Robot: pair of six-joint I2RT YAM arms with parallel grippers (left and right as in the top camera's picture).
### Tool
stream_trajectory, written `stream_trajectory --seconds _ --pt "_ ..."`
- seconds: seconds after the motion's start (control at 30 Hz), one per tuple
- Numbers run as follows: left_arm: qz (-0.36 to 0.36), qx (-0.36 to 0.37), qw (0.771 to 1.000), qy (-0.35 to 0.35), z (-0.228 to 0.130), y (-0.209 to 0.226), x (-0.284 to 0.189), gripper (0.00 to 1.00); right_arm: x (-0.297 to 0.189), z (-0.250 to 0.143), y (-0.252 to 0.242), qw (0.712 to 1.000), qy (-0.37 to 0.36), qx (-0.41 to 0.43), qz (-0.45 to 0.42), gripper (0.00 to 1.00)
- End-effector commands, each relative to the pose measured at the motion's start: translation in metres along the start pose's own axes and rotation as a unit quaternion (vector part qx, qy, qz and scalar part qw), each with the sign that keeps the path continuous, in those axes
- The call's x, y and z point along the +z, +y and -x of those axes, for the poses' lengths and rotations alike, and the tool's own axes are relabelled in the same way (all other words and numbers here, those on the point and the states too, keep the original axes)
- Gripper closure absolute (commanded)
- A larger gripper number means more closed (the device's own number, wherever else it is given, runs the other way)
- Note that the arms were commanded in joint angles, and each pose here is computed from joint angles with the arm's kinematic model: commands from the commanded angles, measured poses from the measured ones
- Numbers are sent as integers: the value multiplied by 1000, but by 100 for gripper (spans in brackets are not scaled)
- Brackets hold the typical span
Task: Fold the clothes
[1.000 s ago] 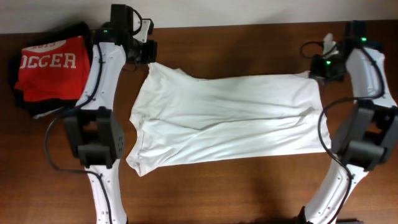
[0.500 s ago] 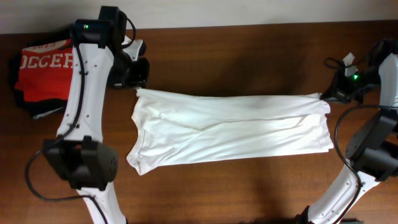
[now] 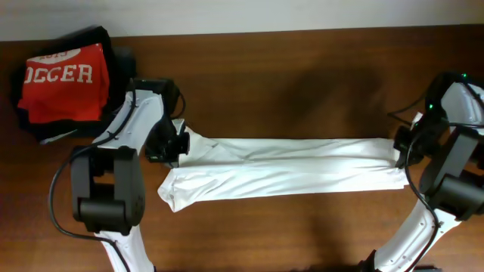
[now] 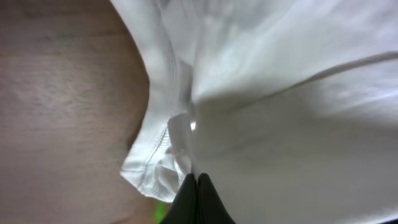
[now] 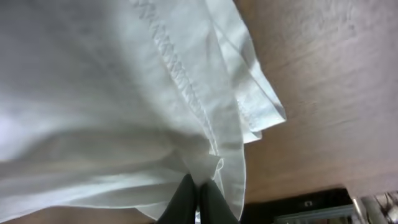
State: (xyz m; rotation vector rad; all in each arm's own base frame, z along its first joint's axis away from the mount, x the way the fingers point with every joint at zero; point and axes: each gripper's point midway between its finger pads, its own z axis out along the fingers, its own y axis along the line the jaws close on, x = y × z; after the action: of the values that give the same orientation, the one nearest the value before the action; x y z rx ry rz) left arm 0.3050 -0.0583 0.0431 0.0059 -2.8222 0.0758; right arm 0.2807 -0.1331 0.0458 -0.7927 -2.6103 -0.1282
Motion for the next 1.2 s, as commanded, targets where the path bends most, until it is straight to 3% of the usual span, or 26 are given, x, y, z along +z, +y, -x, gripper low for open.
stream_trajectory --seconds 0.0,0.1,0.13,0.17,0.2,0.23,0.27,0.33,0.37,0.4,0.43,0.47,0.6,0.7,0.87,1.03,1.17 --pt "15 -23 1000 1 -2 7 18 99 0 0 -6 1000 -15 17 -19 96" --pt "17 -23 1000 5 -4 8 21 99 0 9 -4 999 -32 17 -16 96" --pt "17 -24 1000 8 -5 9 21 75 -2 11 -3 999 -36 17 -14 94" --pt "18 -26 999 17 -10 9 16 35 -9 13 -3 999 -42 17 -13 81" --pt "18 -27 999 20 -11 10 6 16 -22 15 0 999 -52 15 -4 70" --pt "15 -29 999 5 -5 9 -14 13 -40 17 6 998 -66 13 13 64" --pt "10 -30 999 -24 7 8 -37 13 -62 18 14 996 -83 10 35 54" --pt "-9 -25 994 -107 32 -1 -98 13 -111 13 30 989 -121 -20 84 18" --pt "-43 -15 988 -146 40 -16 -125 16 -135 8 42 982 -148 -52 109 18" --pt "-71 -1 985 -160 42 -33 -136 80 -136 5 49 980 -150 -72 111 45" --pt "-70 7 986 -154 40 -39 -132 99 -132 2 58 980 -143 -85 112 77" --pt "-67 16 987 -144 37 -46 -124 99 -123 -4 69 981 -126 -102 106 96" --pt "-45 67 993 -87 25 -81 -43 99 -76 -25 118 980 -71 -172 75 95" --pt "-34 66 995 -63 19 -72 15 99 -9 -52 168 967 -24 -248 52 95" --pt "-34 69 994 -82 28 -69 38 99 50 -70 238 923 -54 -374 77 95" --pt "-48 74 990 -108 31 -76 14 99 89 -95 226 922 -11 -385 49 96" --pt "-104 80 948 -289 41 -100 -112 99 91 -115 211 928 40 -369 40 96"
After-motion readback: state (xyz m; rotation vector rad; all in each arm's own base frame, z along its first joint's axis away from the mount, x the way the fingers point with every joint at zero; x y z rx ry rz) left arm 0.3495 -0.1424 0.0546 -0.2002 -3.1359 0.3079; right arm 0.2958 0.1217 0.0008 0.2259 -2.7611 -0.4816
